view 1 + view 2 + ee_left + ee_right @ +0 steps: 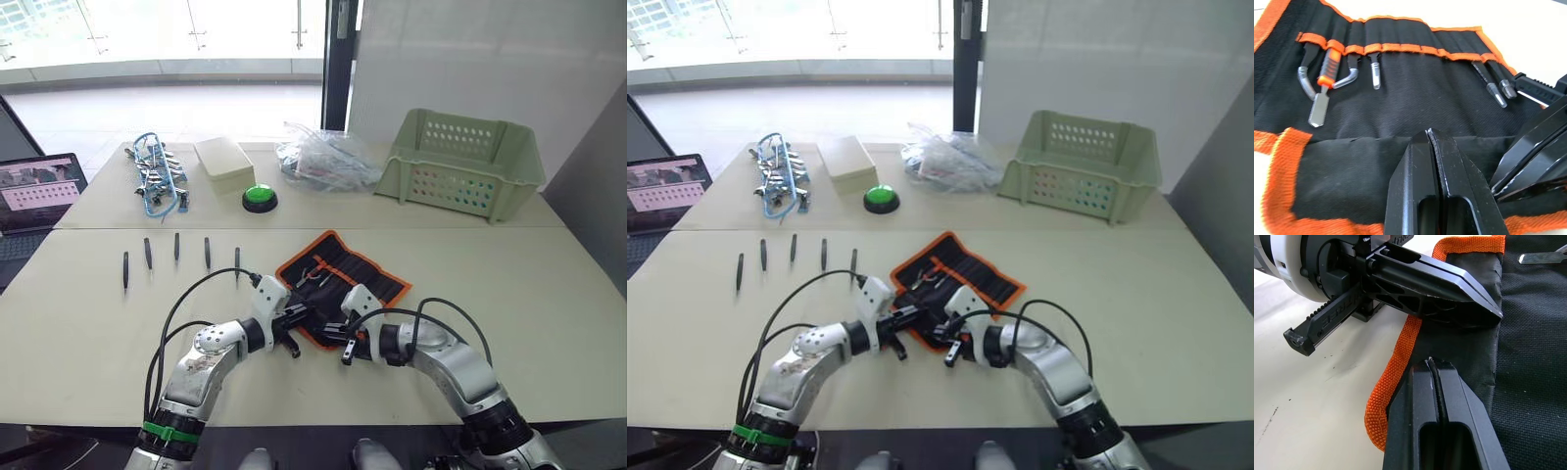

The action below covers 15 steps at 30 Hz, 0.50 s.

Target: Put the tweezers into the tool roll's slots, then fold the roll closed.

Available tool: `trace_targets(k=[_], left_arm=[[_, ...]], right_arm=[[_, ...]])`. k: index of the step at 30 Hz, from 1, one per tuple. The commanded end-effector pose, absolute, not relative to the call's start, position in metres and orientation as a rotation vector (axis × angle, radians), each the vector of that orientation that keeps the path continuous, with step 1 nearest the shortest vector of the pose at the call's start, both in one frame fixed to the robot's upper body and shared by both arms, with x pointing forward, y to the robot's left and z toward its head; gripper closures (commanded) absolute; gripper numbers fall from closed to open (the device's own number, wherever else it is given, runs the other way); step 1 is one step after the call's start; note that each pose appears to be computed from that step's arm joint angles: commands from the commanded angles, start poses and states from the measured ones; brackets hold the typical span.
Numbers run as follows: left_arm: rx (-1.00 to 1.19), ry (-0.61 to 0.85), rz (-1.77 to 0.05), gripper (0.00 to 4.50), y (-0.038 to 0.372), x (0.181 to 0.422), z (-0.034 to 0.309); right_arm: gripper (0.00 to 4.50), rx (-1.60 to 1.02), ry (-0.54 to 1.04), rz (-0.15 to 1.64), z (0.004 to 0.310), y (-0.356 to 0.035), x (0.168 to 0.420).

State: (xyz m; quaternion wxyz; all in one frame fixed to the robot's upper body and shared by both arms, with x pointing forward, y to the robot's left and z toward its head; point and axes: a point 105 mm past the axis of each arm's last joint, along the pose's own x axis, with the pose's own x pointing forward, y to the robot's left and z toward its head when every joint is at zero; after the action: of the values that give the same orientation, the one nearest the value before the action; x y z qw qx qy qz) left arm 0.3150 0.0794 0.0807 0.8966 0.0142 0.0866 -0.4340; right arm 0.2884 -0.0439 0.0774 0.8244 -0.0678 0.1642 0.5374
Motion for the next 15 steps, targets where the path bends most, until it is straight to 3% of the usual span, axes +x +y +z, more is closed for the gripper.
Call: trace_targets(k=[1,7,15], left_arm=[[0.064,0.178,-0.859,4.47,0.094,0.323,0.08],[0.051,0.146,-0.661,4.47,0.14,0.353,0.082],[0.042,0.082,-0.654,4.47,0.153,0.359,0.093]], right_arm=[[4.5,-0.152,0.4,1.154,0.068,-0.043,0.282],[4.5,-0.177,0.408,1.158,0.067,-0.044,0.282],[4.5,-0.201,0.41,1.162,0.068,-0.044,0.282]])
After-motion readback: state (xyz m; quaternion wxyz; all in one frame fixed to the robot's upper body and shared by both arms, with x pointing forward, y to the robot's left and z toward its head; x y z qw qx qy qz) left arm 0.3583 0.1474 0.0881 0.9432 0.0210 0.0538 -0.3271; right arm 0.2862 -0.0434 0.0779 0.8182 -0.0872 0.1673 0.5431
